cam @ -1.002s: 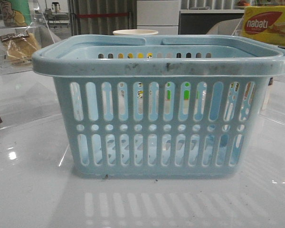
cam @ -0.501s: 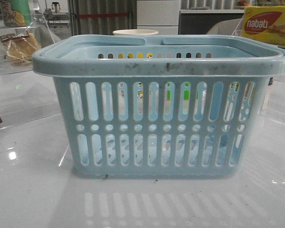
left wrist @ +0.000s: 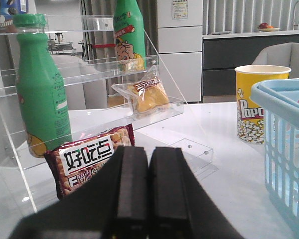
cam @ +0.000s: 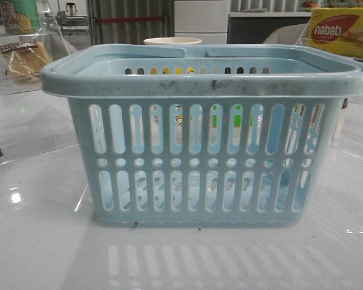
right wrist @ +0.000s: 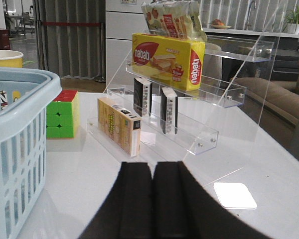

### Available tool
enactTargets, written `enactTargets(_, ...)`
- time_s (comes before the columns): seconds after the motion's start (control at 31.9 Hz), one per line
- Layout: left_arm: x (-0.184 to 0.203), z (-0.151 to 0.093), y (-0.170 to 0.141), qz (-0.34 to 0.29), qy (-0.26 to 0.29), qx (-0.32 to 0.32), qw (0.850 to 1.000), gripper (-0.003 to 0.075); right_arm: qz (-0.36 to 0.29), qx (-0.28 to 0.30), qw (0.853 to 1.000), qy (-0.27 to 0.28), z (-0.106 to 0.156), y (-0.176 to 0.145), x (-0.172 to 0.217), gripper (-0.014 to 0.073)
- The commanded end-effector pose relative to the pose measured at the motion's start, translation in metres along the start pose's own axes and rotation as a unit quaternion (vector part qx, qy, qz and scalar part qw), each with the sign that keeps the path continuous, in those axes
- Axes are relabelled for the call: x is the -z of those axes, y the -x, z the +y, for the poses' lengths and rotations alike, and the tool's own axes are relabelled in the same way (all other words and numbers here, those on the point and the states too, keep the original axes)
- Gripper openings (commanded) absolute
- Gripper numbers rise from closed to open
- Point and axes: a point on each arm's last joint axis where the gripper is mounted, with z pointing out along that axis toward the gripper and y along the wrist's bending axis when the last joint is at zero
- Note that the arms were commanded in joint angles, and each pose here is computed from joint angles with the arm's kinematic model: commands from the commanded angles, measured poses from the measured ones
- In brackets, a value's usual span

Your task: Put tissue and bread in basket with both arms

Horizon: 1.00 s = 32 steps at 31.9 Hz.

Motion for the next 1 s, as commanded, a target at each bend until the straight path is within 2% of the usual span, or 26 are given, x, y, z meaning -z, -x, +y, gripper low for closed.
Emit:
enactTargets(0.0,0.002,0.0,0.009,-0.051,-0.001,0.004,0.999,0.0091,-0.057,0.007,0.998,0.0,0.0,0.01,0.002,0.0057)
enactTargets(0.28,0.002,0.0,0.014,-0.077,-0.001,0.004,0.997,0.0091,-0.082,0.007,0.997,0.001,0.0,0.015,0.003,0.0057)
enactTargets(0.41,0.004,0.0,0.022,-0.111,0.0,0.014,0.994,0.0091,-0.084,0.0,0.996,0.001,0.0,0.021,0.003,0.0057)
enactTargets(0.66,0.011,0.003,0.063,-0.155,0.002,0.014,0.988,0.0091,-0.093,-0.011,0.996,-0.001,-0.001,0.067,0.013,0.0057)
enactTargets(0.97,0.009,0.006,0.121,-0.12,0.003,0.014,0.993,0.0091,-0.075,-0.011,0.997,-0.002,-0.001,0.133,0.019,0.0057)
